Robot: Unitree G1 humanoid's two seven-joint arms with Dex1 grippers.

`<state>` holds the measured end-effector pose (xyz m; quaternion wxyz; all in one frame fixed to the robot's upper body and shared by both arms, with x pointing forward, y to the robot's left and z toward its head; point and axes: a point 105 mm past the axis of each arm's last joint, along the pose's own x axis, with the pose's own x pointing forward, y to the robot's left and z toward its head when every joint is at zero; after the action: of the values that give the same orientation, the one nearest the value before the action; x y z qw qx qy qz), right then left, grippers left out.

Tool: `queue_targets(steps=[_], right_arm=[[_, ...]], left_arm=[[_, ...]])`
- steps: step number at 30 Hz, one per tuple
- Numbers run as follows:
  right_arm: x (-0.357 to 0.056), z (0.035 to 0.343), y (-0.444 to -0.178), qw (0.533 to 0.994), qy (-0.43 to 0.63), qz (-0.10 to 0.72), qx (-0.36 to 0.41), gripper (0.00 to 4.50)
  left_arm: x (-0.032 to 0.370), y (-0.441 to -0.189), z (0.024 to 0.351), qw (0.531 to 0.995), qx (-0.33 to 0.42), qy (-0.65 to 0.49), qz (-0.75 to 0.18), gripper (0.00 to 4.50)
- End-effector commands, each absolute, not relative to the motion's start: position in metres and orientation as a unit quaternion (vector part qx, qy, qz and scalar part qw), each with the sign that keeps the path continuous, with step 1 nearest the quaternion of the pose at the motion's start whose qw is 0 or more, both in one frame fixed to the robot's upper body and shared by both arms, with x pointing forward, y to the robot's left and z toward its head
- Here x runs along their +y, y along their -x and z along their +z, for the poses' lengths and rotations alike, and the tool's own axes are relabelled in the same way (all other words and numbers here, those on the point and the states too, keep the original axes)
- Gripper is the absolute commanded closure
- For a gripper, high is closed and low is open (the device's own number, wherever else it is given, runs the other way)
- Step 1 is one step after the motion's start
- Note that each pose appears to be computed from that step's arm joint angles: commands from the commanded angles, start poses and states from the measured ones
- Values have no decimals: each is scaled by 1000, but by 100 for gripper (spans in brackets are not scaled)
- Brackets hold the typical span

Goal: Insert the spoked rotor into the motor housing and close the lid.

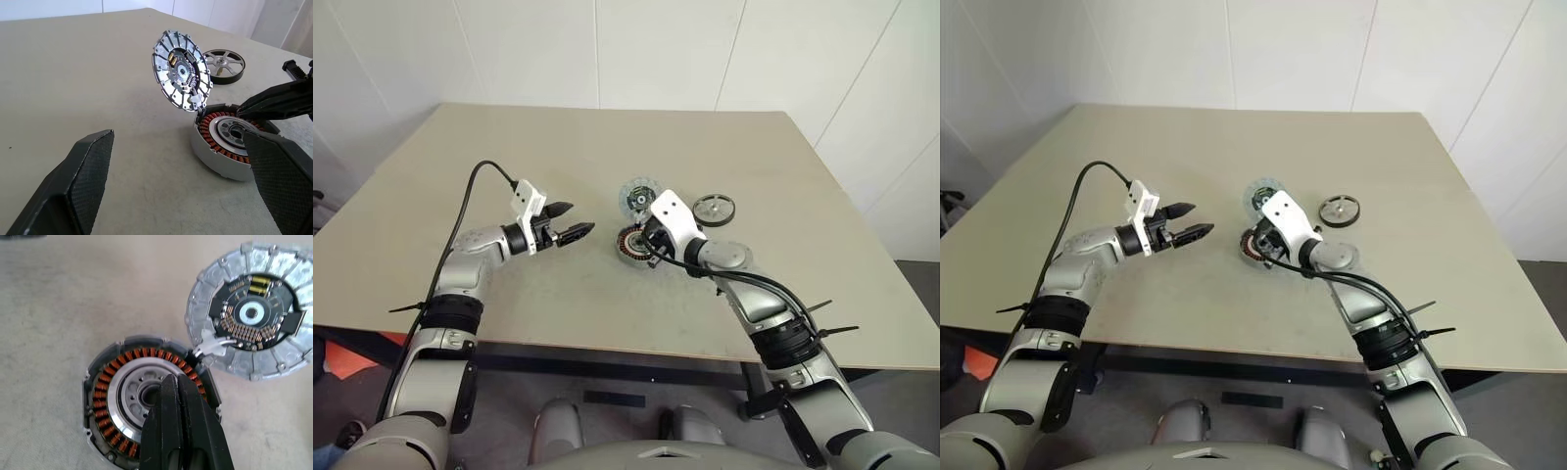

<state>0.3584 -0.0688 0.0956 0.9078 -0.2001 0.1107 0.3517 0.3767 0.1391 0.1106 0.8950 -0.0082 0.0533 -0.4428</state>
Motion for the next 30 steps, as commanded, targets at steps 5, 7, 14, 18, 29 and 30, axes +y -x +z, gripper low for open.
queue_targets(steps=[5, 7, 14, 18, 29, 30], right_arm=[[-63, 102, -359, 912, 179, 355, 97, 449], [-67, 86, -359, 913, 175, 349, 121, 449], [-73, 70, -359, 914, 170, 342, 137, 449], [-69, 86, -359, 915, 170, 348, 111, 449], [-69, 98, -369, 919, 166, 344, 97, 449], [-70, 94, -370, 919, 164, 343, 103, 449]], left_arm=[[137, -381, 128, 894, 27, -4, -448, 7], [137, -380, 128, 894, 27, -4, -448, 7], [140, -380, 128, 895, 28, -6, -446, 7], [138, -380, 127, 894, 28, -6, -448, 7], [136, -379, 126, 892, 30, -6, -451, 7], [136, -379, 126, 892, 30, -6, -451, 7]])
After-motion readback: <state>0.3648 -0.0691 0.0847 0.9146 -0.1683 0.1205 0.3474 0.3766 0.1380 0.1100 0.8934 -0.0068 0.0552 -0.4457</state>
